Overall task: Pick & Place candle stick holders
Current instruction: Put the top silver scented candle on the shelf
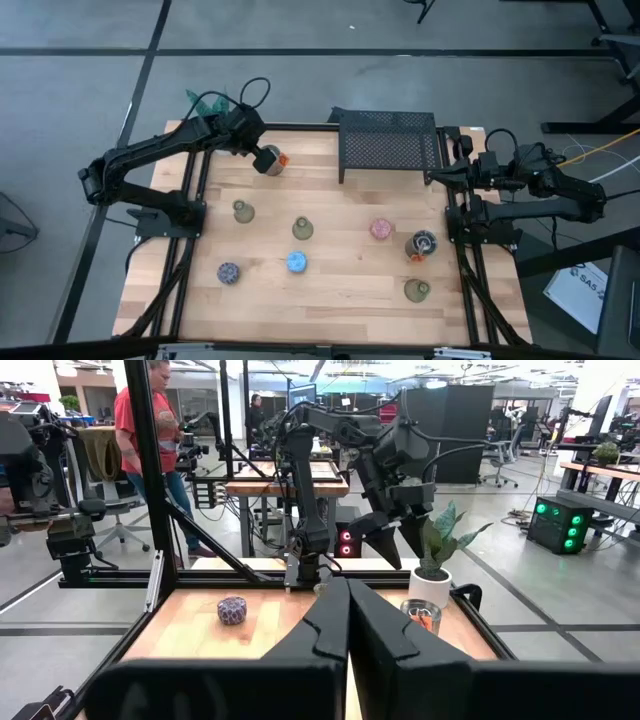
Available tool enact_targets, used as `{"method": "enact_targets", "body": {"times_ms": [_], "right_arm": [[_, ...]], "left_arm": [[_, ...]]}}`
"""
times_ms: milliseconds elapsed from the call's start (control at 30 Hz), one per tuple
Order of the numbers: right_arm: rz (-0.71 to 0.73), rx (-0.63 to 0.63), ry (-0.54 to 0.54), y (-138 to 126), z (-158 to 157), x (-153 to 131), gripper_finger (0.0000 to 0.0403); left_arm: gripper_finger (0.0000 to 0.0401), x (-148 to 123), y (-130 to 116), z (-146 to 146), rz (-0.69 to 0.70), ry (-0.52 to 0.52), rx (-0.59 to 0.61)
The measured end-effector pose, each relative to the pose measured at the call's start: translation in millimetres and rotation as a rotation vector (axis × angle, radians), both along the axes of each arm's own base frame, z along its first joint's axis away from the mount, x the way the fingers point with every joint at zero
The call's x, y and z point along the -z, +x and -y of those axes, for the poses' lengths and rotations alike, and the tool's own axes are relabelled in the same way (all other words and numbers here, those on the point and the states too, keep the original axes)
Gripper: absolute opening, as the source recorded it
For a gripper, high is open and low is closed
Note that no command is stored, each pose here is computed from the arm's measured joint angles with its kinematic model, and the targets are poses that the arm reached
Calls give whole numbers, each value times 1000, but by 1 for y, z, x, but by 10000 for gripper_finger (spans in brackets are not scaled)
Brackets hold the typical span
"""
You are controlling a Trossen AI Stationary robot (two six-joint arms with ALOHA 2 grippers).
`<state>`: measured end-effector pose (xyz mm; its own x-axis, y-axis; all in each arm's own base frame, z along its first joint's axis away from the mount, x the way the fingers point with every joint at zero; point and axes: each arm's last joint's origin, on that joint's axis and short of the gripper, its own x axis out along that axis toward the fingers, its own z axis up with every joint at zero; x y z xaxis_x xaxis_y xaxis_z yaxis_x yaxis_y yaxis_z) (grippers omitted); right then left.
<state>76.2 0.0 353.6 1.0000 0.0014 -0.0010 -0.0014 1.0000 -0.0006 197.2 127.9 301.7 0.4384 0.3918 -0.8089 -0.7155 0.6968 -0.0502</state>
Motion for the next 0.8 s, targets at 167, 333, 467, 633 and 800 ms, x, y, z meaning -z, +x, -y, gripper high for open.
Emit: {"method": "enact_targets", "body": {"times_ms": [167,333,467,633,800], "right_arm": [[0,0,0,0,0,0,7],[0,0,0,0,0,0,7],[0,0,0,0,0,0,7],[0,0,0,0,0,0,7],[0,0,0,0,0,0,7]], "left_arm": [[361,1,-2,0,-11,-10,-35],[361,3,-4,1,-32,-38,-29],[361,11,-3,1,-57,-60,-36],[361,27,2,-2,-107,-105,-35],[361,42,11,-8,-157,-145,-49]]}}
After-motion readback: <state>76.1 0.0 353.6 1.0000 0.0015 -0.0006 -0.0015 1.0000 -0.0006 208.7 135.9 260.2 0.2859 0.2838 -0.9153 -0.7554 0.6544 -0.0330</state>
